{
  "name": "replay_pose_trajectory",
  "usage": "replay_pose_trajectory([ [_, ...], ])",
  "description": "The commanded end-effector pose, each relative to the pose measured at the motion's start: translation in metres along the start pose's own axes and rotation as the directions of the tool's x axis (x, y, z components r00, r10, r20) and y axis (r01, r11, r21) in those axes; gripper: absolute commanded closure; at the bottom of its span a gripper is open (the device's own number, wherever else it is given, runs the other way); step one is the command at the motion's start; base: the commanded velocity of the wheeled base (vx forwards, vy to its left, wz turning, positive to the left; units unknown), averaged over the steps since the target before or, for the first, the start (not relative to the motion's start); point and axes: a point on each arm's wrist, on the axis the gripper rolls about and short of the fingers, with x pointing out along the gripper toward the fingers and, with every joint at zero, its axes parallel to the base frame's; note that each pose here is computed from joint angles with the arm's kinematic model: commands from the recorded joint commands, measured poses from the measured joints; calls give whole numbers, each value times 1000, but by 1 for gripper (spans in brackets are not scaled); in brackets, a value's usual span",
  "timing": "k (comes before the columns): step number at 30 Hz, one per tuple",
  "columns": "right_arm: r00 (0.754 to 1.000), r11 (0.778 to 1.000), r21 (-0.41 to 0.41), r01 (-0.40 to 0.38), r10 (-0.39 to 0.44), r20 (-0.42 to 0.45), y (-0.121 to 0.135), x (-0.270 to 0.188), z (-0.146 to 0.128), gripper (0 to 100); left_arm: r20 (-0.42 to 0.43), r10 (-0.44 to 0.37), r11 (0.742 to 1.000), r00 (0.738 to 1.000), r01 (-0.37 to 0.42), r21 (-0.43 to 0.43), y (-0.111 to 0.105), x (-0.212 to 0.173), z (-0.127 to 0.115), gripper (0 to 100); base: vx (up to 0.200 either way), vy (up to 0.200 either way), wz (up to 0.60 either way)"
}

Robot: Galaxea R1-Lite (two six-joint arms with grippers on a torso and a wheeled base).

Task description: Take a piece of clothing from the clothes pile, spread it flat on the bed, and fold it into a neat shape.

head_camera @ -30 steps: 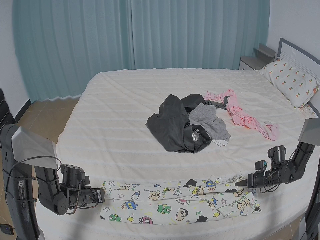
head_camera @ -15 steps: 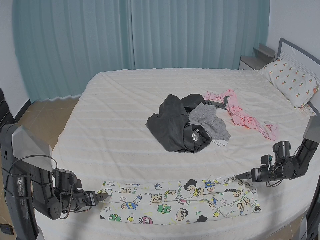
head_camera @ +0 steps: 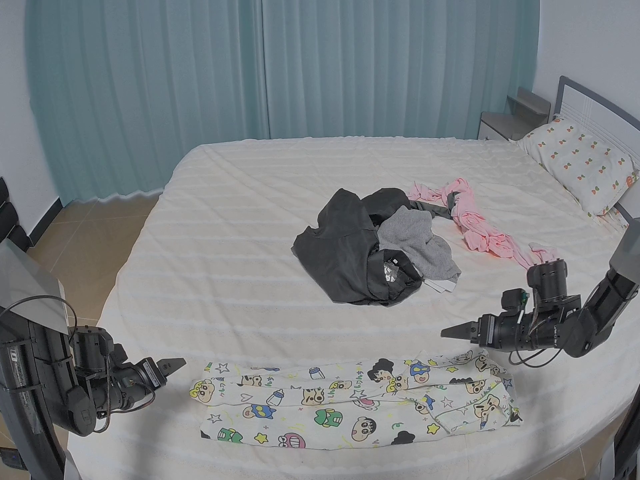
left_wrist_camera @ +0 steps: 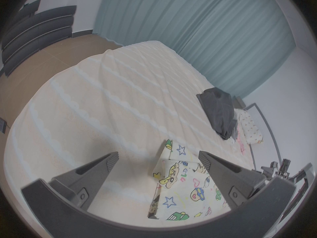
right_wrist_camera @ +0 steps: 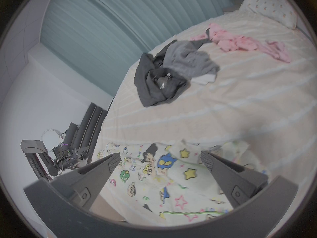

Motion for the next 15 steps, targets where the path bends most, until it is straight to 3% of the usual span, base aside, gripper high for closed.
replay_pose_trajectory([
  [1,994,998,48,40,-34,-107,-6,40,-20,0,-18,-12,1000,1000,12,2,-3,9,-4,0,0,0,0],
  [3,987,992,61,114,-106,-124,-20,52,-26,0,-50,1,998,999,2,68,-5,15,-13,0,0,0,0],
  [6,980,985,65,163,-153,-130,-25,54,-28,0,-80,19,987,997,-5,163,-8,23,-23,0,0,0,0],
  [10,961,969,63,237,-224,-164,-24,53,-28,0,-48,74,962,996,-58,267,-13,48,-30,0,0,0,0],
  [15,965,968,69,240,-230,-128,-16,42,-21,0,-44,86,935,995,-65,347,-20,60,-39,0,0,0,0],
])
